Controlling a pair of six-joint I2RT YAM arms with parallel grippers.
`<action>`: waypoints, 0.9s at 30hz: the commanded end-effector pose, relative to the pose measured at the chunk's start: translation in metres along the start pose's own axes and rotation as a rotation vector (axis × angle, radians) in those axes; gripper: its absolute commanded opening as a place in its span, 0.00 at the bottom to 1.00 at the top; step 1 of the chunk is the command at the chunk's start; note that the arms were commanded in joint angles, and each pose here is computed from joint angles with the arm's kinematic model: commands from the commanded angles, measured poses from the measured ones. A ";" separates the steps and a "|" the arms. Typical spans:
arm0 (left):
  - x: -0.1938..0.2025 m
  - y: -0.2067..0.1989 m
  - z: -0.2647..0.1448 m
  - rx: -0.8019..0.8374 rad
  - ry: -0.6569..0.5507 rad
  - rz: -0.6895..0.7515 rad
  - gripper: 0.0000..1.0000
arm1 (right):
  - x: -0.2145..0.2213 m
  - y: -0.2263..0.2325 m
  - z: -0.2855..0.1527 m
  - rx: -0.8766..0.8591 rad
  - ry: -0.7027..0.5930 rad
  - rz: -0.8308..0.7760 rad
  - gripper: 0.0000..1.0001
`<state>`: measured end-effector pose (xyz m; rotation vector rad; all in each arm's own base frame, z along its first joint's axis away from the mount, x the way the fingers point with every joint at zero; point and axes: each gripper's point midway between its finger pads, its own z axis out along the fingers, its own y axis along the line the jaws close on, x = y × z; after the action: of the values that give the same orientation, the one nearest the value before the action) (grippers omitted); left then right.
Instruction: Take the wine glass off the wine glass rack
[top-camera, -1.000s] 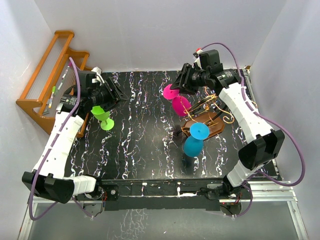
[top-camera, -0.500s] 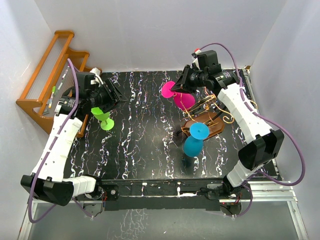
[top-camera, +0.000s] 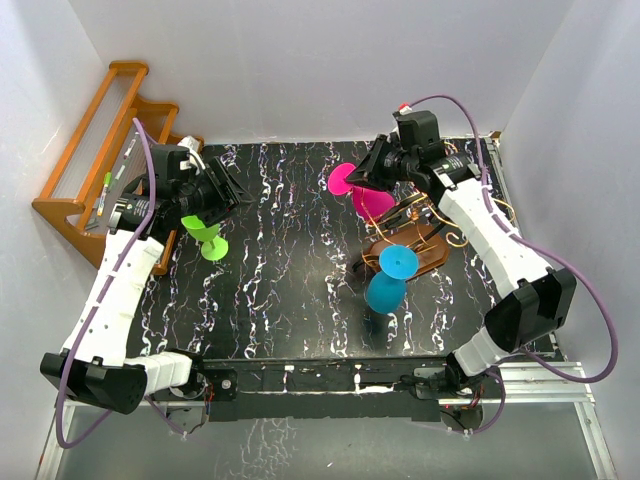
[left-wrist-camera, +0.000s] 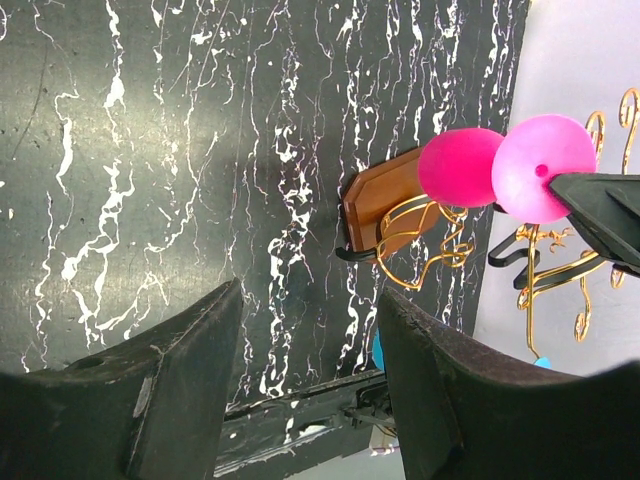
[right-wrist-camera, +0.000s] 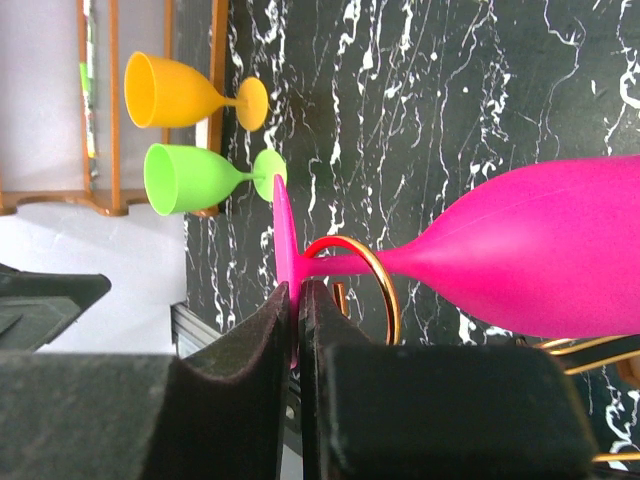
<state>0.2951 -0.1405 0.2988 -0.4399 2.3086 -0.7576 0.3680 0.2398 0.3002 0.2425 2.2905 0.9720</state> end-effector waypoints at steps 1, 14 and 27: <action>0.001 -0.002 -0.014 0.007 -0.018 0.015 0.54 | -0.036 0.030 -0.023 -0.098 -0.192 0.004 0.08; 0.002 -0.001 -0.015 0.004 -0.019 0.014 0.54 | -0.034 0.037 -0.049 -0.133 -0.216 0.018 0.08; 0.001 -0.006 -0.013 0.022 -0.008 0.010 0.54 | 0.018 0.058 -0.074 -0.333 -0.023 -0.064 0.08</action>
<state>0.2926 -0.1390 0.2969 -0.4481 2.3189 -0.7476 0.3251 0.2313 0.3300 0.2485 2.1918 1.1106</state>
